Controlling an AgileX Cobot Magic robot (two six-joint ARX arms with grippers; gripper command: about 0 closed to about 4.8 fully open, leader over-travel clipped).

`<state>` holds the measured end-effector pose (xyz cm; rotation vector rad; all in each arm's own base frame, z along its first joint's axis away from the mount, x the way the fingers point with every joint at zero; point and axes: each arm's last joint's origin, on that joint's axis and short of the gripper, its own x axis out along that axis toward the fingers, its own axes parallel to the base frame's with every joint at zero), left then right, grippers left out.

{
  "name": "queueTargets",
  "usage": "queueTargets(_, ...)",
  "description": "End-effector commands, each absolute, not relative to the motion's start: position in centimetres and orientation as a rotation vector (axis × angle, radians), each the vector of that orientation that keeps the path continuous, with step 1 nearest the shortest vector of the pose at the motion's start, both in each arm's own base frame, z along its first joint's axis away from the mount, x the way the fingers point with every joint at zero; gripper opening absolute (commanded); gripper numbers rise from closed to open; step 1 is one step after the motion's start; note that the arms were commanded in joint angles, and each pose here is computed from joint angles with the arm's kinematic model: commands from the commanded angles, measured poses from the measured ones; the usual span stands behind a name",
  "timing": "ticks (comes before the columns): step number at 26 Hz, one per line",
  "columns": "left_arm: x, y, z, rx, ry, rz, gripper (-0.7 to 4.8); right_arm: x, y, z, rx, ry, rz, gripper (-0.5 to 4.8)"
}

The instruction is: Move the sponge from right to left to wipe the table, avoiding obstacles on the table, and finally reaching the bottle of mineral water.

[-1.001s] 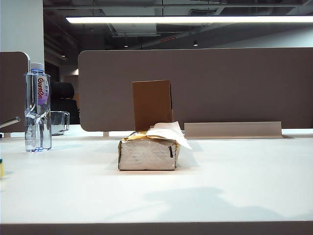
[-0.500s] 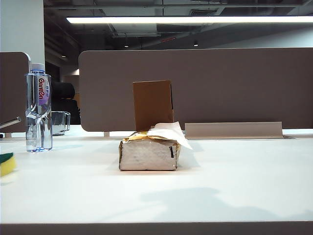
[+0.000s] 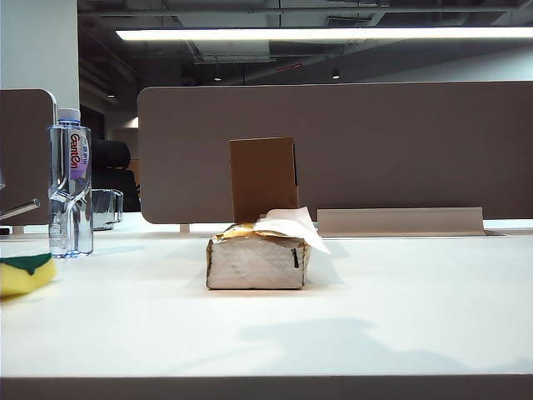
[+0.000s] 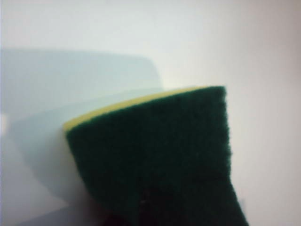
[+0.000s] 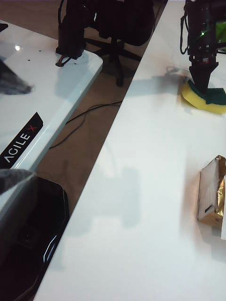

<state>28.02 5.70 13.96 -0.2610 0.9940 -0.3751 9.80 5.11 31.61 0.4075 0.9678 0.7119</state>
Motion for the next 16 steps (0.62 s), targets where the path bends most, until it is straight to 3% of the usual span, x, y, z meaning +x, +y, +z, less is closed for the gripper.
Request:
queueTargets(1,30.3,6.6,13.9,-0.186,0.986,-0.270,-0.06,9.9,5.2,31.9,0.421,0.953,0.718,2.06)
queueTargets(16,36.5,8.4,13.3,-0.168,0.964,-0.218,-0.06,9.8,5.2,31.9,0.433,0.961,0.750,2.06)
